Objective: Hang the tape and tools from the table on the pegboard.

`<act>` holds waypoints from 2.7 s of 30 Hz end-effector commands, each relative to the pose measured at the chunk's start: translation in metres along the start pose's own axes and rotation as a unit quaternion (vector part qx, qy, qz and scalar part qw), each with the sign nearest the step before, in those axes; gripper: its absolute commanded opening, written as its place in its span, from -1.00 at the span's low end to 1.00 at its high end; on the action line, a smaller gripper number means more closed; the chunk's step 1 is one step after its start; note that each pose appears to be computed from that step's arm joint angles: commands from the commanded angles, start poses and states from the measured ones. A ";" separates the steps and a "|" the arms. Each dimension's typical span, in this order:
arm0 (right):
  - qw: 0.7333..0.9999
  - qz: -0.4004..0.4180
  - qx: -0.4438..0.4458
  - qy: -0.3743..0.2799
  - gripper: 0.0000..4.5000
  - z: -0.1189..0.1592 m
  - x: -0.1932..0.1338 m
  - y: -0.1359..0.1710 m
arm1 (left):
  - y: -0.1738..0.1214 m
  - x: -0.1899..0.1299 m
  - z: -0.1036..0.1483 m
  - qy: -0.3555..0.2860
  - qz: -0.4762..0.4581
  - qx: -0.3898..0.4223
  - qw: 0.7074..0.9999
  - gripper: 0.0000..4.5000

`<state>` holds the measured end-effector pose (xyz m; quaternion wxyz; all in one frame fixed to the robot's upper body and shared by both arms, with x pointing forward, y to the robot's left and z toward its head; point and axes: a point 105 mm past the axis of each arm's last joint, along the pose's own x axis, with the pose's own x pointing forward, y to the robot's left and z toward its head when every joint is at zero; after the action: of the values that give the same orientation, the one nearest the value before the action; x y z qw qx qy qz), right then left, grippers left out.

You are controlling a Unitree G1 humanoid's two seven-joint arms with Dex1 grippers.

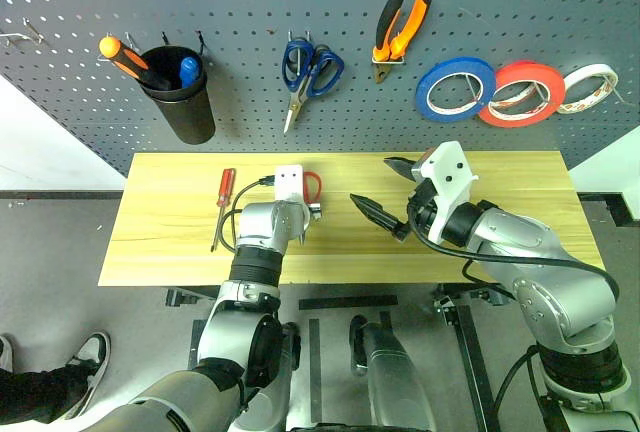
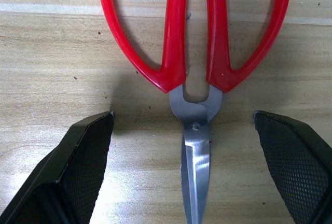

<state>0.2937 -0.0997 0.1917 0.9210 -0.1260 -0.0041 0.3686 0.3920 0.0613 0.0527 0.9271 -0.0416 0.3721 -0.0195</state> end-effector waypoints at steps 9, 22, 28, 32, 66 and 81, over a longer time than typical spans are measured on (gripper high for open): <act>1.000 0.017 -0.014 -0.012 0.97 0.011 -0.007 0.010 | -0.004 0.007 -0.011 0.017 0.002 0.013 1.000 1.00; 0.998 0.038 -0.028 0.053 0.97 -0.013 -0.017 0.015 | -0.006 0.008 -0.014 0.024 -0.003 0.017 1.000 1.00; 0.998 0.035 -0.029 0.050 1.00 -0.011 -0.017 0.014 | -0.005 0.009 -0.016 0.027 -0.003 0.018 0.999 0.83; 0.998 0.033 -0.029 0.047 1.00 -0.010 -0.017 0.013 | -0.004 0.009 -0.016 0.028 -0.002 0.018 0.999 0.32; 0.998 0.012 -0.042 0.040 1.00 -0.008 -0.014 0.005 | -0.059 -0.042 0.013 -0.112 -0.085 0.160 0.977 -0.55; 0.999 0.015 -0.049 0.000 1.00 0.006 -0.025 -0.002 | -0.070 -0.077 0.033 -0.319 -0.108 0.320 0.886 -0.55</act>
<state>0.2828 -0.1138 0.1876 0.9100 -0.1686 0.0104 0.3786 0.3645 0.0072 0.1153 0.9520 0.2043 0.0878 -0.2106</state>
